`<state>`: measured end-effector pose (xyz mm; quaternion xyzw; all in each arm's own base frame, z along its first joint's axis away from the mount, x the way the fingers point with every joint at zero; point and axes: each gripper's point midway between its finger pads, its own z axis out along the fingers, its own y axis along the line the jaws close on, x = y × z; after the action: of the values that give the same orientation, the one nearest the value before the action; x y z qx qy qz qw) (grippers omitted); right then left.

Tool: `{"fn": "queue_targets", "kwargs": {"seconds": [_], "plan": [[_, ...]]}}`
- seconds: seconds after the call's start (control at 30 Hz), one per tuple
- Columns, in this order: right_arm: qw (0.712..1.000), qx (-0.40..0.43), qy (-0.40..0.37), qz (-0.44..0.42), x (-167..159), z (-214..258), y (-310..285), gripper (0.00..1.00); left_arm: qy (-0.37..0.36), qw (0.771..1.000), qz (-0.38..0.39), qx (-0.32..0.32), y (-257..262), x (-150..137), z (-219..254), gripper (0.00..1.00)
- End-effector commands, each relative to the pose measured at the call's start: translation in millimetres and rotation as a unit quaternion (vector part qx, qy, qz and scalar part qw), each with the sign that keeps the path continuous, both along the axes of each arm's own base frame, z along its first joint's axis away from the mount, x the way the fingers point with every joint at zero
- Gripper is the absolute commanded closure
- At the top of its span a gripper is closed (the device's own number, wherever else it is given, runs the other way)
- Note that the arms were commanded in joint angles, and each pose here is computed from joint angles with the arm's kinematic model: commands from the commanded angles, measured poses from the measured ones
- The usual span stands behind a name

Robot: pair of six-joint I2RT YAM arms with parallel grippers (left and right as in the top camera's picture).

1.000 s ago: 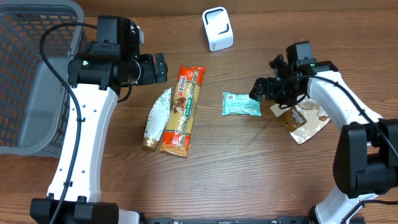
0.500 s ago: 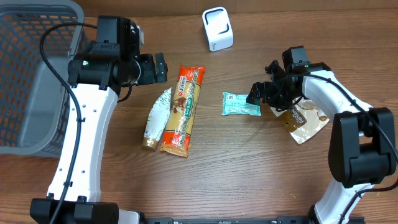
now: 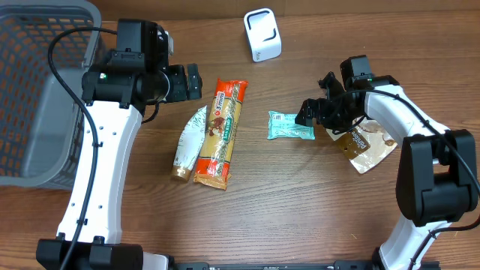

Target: Scan the item barcode

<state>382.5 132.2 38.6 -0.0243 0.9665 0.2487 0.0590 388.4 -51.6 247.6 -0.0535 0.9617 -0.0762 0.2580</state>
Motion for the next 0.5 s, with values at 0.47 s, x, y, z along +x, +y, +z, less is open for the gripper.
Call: {"fn": "queue_targets", "kwargs": {"seconds": [0.47], "plan": [[0.999, 0.012, 0.029, 0.01, -6.6, -22.0, 6.0, 0.04, -0.016, 1.0, -0.007, 0.004, -0.4, 0.5, 11.4, 0.0]]}}
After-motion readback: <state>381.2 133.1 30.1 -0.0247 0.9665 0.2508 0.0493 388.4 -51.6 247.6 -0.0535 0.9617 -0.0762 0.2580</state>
